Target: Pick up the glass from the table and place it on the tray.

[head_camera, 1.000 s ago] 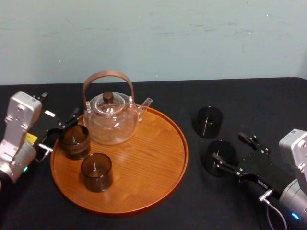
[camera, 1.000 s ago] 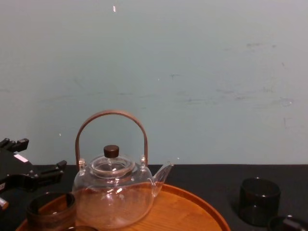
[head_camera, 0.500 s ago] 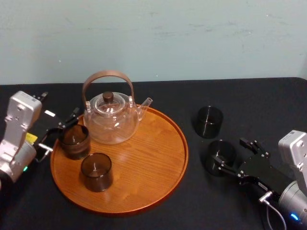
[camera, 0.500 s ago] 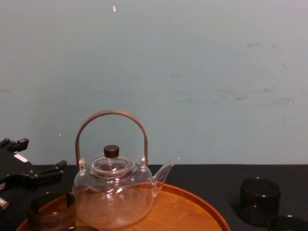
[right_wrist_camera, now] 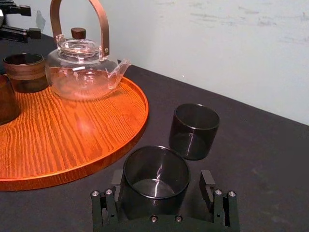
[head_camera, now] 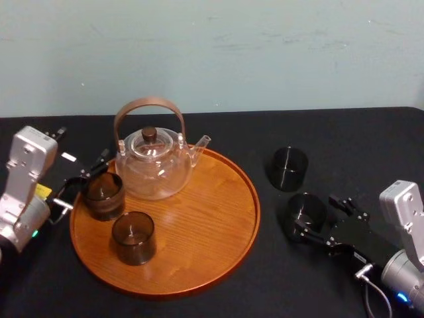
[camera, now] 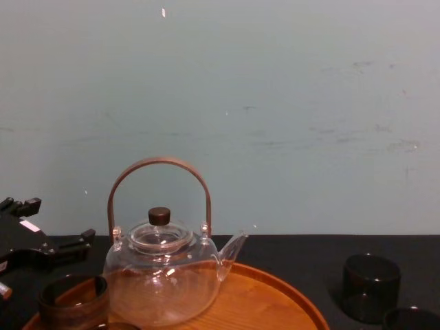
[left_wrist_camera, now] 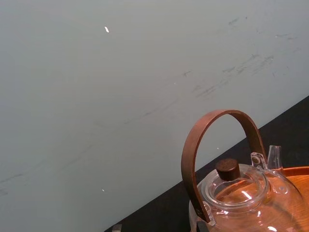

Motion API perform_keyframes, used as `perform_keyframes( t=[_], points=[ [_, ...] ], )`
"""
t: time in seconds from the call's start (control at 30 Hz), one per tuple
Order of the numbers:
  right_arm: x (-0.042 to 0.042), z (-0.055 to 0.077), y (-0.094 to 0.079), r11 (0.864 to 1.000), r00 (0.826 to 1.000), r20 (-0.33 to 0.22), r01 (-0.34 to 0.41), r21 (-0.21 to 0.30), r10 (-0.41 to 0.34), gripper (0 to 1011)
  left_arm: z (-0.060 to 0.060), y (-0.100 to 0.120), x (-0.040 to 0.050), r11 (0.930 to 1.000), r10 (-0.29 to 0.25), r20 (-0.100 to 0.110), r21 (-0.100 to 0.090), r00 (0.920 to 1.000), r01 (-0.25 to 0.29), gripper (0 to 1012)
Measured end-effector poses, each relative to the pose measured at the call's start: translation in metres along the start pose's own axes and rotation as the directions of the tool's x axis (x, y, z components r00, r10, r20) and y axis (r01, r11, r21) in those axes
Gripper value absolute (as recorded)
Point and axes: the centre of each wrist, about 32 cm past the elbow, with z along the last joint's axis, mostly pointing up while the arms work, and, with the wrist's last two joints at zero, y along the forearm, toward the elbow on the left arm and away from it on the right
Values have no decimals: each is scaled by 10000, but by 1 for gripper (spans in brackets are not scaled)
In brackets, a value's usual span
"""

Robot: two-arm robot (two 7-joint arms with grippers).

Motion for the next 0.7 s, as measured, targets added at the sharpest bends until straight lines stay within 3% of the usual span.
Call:
perform_keyframes(
  t=[0.7],
  points=[
    [64,-85,123,9996,9995,-254,-194,-190,189,1002,0,0,0,10000,0,0,-1,10000,0,1002]
  ],
)
